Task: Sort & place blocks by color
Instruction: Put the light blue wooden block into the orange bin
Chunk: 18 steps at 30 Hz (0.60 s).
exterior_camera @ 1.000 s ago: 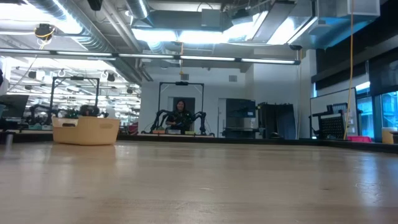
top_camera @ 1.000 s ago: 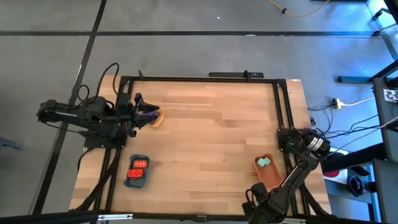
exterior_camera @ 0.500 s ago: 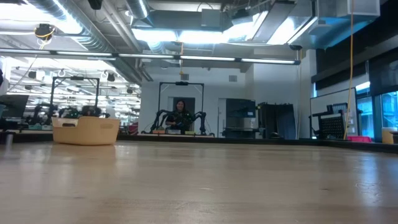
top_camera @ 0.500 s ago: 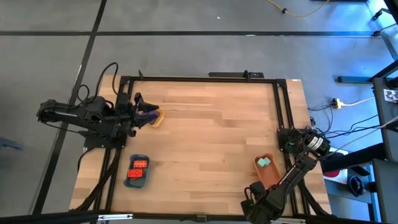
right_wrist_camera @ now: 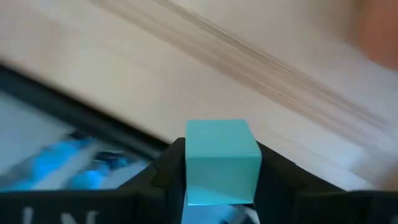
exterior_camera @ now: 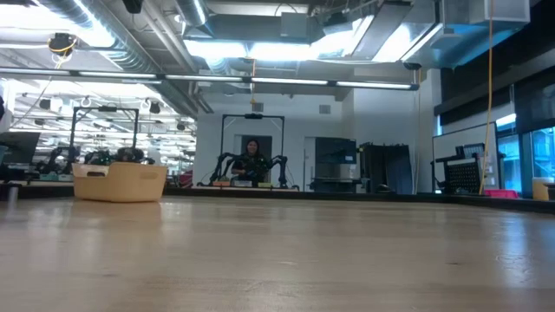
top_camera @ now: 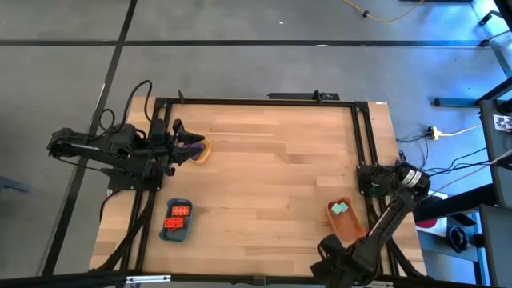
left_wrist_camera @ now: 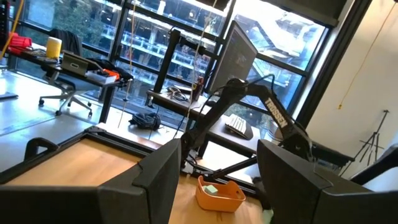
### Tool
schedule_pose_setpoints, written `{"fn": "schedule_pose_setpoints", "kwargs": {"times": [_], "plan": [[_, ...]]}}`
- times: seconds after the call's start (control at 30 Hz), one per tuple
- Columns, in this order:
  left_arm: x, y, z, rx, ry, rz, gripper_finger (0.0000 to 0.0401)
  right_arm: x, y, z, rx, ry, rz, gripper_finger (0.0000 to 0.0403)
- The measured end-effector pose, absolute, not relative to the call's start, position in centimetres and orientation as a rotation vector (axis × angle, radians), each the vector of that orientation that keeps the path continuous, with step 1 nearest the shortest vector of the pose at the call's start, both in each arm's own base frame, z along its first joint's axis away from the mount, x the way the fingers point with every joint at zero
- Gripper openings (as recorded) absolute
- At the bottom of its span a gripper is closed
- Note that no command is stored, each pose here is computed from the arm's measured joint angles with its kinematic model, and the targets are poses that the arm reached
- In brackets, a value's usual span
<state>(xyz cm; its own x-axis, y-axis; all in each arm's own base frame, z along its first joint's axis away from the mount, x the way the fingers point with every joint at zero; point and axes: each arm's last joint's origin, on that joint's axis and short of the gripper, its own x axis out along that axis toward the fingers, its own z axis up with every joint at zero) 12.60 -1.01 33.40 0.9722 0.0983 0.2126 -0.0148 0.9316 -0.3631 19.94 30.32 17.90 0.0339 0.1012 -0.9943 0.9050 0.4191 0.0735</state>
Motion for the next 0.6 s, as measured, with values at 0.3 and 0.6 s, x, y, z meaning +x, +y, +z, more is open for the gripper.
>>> {"fn": "schedule_pose_setpoints", "kwargs": {"times": [0.3, 0.6], "plan": [[12.6, -1.0, 33.4, -0.369, -0.233, 0.058, 0.0204, 25.2, 29.9, 21.7, 1.021, 0.901, -0.443, 0.0135], [12.5, -1.1, 33.8, -0.376, -0.261, 0.005, 0.0204, 37.5, 20.9, 25.2, 0.727, 0.527, -0.067, 0.0135]]}}
